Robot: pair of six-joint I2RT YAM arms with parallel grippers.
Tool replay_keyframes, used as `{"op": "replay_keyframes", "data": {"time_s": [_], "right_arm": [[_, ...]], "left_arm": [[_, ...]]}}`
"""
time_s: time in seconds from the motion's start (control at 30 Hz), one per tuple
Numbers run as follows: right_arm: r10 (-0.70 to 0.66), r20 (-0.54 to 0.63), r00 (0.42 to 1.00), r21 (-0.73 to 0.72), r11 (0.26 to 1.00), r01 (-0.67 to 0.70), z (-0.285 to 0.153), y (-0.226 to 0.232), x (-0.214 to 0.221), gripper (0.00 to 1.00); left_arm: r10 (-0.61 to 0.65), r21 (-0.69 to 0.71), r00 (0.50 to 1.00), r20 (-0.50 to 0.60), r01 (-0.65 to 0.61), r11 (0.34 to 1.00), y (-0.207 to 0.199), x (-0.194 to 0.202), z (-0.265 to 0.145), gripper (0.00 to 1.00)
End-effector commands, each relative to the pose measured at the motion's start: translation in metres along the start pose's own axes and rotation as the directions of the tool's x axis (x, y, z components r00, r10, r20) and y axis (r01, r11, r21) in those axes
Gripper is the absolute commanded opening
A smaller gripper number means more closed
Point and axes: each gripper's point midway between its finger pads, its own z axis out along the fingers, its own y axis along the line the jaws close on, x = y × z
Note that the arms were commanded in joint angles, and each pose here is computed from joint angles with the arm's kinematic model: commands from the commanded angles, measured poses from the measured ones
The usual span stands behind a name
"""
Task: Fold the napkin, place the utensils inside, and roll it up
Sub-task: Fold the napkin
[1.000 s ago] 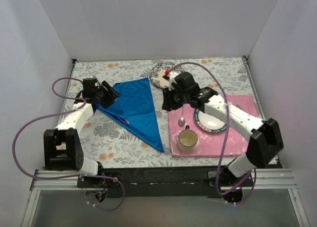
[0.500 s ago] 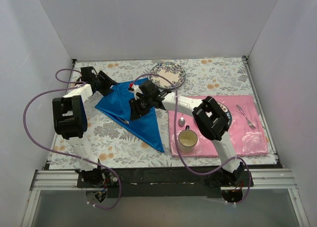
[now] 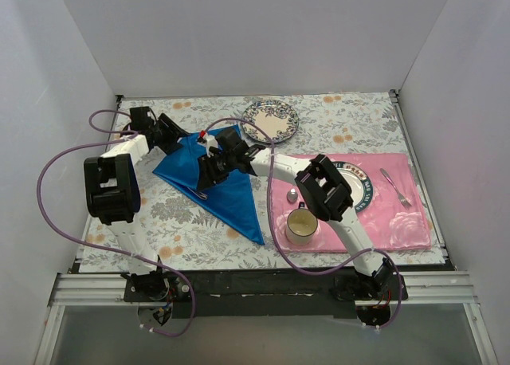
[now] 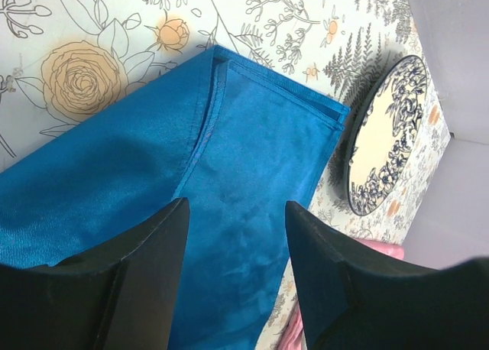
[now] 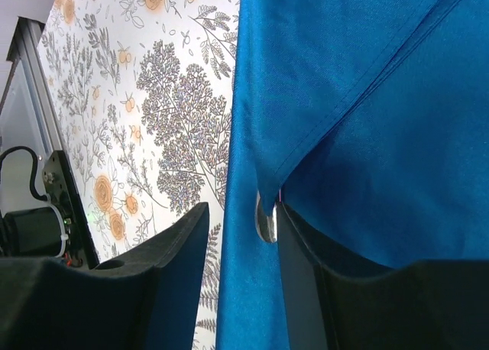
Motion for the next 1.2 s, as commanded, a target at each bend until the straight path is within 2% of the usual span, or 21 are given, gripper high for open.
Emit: {"op": "replay_keyframes", "data": {"time_s": [0.0,0.17,0.27,0.4,0.5,0.67,1.17], "right_arm": [[-0.006,0.047,0.999,-0.07,0.997,0.009,0.008,0.014,-0.018,0.46],[-0.003,0.048,0.999,-0.068,0.998,0.007,0.014,0.008,-0.02,0.44],[-0.003,0.047,0.999,-0.066,0.998,0.006,0.016,0.006,-0.02,0.38],[0.0,0.041,0.999,-0.079,0.997,0.003,0.015,0.012,-0.017,0.19],[-0.005,0.042,0.999,-0.089,0.996,0.009,0.012,0.019,-0.018,0.09],[0.006,0.042,0.999,-0.094,0.996,-0.002,0.011,0.025,-0.012,0.09],[0.015,0.009,1.0,-0.069,0.998,-0.014,0.017,0.022,0.008,0.09]], "left_arm": [[0.038,0.077,0.998,0.057,-0.043,0.996,-0.032,-0.014,-0.034,0.52],[0.038,0.081,0.998,0.058,-0.042,0.996,-0.034,-0.014,-0.038,0.52],[0.038,0.077,0.997,0.068,-0.043,0.996,-0.033,-0.017,-0.039,0.52],[0.026,0.066,0.998,0.058,-0.029,0.997,-0.027,-0.017,-0.031,0.52],[0.014,0.052,0.999,0.052,-0.017,0.999,-0.019,-0.017,-0.02,0.52],[0.01,0.06,1.0,-0.001,-0.01,0.998,-0.011,-0.015,0.002,0.52],[-0.027,0.085,0.998,-0.06,0.032,0.996,-0.003,-0.01,0.03,0.52]]}}
